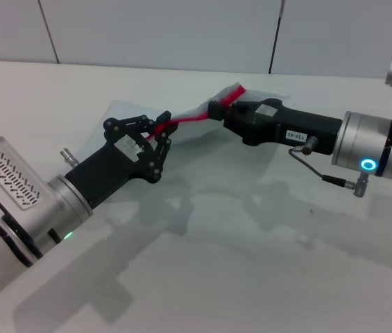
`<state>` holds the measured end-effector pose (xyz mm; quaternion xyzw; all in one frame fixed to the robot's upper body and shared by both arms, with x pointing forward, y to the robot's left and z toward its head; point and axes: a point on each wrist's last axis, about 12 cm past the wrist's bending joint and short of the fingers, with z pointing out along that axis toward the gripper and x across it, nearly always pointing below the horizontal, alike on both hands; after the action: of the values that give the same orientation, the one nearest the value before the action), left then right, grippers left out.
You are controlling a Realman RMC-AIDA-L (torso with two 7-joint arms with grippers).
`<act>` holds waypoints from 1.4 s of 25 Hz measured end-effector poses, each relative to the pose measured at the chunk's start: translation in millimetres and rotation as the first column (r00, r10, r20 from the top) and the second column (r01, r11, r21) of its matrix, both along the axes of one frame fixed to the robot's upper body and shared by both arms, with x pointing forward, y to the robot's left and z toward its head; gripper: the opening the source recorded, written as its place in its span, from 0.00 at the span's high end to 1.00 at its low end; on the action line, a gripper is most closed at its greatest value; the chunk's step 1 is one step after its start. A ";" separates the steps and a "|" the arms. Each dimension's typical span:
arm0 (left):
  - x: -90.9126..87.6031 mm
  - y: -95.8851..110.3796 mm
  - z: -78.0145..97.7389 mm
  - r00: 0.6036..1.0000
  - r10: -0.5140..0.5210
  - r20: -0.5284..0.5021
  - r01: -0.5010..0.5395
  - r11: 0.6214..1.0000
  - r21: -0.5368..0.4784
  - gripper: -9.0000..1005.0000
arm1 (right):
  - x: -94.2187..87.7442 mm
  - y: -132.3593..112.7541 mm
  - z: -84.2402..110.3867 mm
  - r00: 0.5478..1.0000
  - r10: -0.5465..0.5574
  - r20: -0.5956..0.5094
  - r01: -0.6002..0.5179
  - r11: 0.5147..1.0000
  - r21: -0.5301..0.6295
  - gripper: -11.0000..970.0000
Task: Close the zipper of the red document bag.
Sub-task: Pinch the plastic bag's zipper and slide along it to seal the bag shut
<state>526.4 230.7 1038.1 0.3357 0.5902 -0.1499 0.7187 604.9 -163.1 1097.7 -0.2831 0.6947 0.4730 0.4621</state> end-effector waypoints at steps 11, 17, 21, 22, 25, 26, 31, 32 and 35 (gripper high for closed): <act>0.0 0.1 0.0 1.000 -0.001 0.000 0.001 1.000 0.001 0.91 | 11.7 -26.3 -6.2 0.985 -0.171 -0.010 0.171 0.985 -0.025 0.97; 0.2 0.5 0.1 1.000 0.000 0.001 0.000 1.000 0.002 0.91 | 16.2 -56.3 -8.7 0.955 -0.295 -0.018 0.295 0.955 -0.028 0.97; 0.2 0.9 0.2 1.000 0.003 0.001 -0.003 1.000 0.001 0.91 | 16.0 -75.4 -11.7 0.927 -0.373 -0.029 0.373 0.928 -0.025 0.97; 0.1 1.1 0.0 1.000 0.004 0.001 -0.004 1.000 0.001 0.91 | 15.7 -80.0 -12.8 0.919 -0.393 -0.033 0.392 0.920 -0.026 0.97; -0.5 1.5 -0.4 1.000 0.005 0.000 -0.005 1.000 0.001 0.91 | 15.0 -91.5 -15.7 0.894 -0.446 -0.041 0.445 0.895 -0.027 0.97; -0.7 1.7 -0.6 1.000 0.006 -0.001 -0.006 1.000 0.001 0.91 | 14.6 -95.2 -16.9 0.886 -0.462 -0.043 0.461 0.887 -0.030 0.97; -1.2 2.7 -0.9 1.000 0.008 -0.001 -0.008 1.000 0.003 0.91 | 11.3 -112.1 -21.0 0.848 -0.527 -0.049 0.526 0.850 -0.031 0.97; -1.1 2.9 -0.9 1.000 0.008 0.000 -0.008 1.000 0.004 0.91 | 9.9 -114.6 -22.1 0.842 -0.537 -0.052 0.537 0.843 -0.026 0.97; -0.6 3.7 -0.4 1.000 0.014 0.003 -0.014 1.000 0.001 0.91 | 5.6 -121.4 -24.6 0.826 -0.562 -0.053 0.562 0.827 -0.011 0.97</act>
<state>525.7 234.4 1037.8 0.3318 0.5917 -0.1442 0.7204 610.4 -284.5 1073.1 -0.0523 0.7584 0.3253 0.5624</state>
